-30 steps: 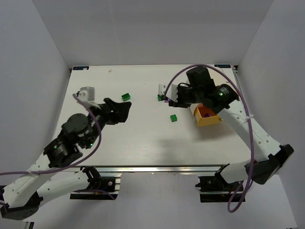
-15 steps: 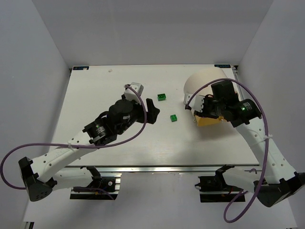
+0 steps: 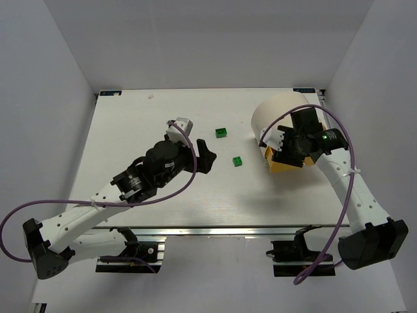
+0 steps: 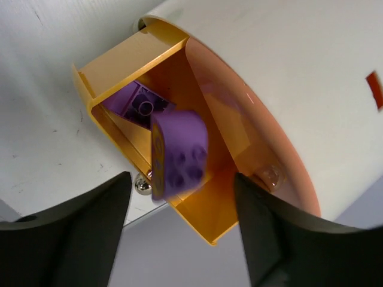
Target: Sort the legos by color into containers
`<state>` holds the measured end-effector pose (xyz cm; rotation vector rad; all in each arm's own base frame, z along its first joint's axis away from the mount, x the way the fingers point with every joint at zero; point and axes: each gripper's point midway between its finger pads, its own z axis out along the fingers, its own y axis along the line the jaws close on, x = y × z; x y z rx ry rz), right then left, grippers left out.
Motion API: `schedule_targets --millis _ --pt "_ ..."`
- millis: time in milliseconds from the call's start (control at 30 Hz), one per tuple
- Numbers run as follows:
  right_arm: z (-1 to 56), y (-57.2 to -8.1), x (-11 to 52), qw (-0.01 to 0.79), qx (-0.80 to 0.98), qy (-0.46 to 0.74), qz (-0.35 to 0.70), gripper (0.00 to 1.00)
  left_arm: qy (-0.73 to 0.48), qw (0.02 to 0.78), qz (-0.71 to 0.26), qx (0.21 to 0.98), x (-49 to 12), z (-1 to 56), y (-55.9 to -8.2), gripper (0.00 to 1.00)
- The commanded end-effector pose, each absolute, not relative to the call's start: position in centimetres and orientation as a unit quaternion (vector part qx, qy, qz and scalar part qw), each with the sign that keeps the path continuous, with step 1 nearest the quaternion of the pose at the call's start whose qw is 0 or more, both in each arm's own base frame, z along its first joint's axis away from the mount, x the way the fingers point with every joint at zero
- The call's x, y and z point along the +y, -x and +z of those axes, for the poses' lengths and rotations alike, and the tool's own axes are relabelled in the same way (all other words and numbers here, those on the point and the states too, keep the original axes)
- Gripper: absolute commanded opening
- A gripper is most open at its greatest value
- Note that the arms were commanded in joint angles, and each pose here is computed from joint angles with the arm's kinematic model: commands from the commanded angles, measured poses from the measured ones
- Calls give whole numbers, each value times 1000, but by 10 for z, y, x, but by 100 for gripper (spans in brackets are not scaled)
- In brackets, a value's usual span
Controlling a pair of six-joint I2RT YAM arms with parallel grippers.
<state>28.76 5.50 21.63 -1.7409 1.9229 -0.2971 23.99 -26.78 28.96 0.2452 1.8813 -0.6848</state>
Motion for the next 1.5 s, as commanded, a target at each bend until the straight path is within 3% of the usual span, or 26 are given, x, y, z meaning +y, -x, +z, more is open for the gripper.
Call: schedule_targets --millis 0,100,167,200,300,333,433,633,800,900,1200,1467 --pt "231 -299 55 280 693 653 -120 77 -88 539 -311 778 -266 301 -237 95" --pt "236 -302 54 295 693 647 -121 76 -87 537 -310 779 -267 299 -237 95" --pt "240 -302 59 311 690 644 -108 68 -85 538 -311 779 -267 300 -238 95" --pt "243 -302 58 316 694 638 -104 51 -86 538 -312 778 -267 300 -238 95" --pt "256 -295 69 349 688 633 -68 17 -86 537 -310 780 -267 299 -238 95" --pt "258 -289 72 355 679 640 -59 1 -87 537 -311 780 -268 298 -238 95" --pt "250 -271 80 363 664 653 -17 0 -88 535 -313 779 -270 299 -238 95" --pt "204 -207 91 277 630 714 128 0 -93 536 -312 779 -273 299 -240 95" --pt "187 -207 92 264 628 717 149 0 -94 537 -310 779 -274 298 -241 95" --pt "165 -225 76 226 668 699 117 0 -94 536 -310 780 -275 297 -242 95" --pt "160 -324 52 307 714 627 -52 0 -96 538 -303 780 -279 298 -247 95" --pt "170 -348 52 353 706 607 -87 0 -94 537 -302 782 -281 294 -252 95"
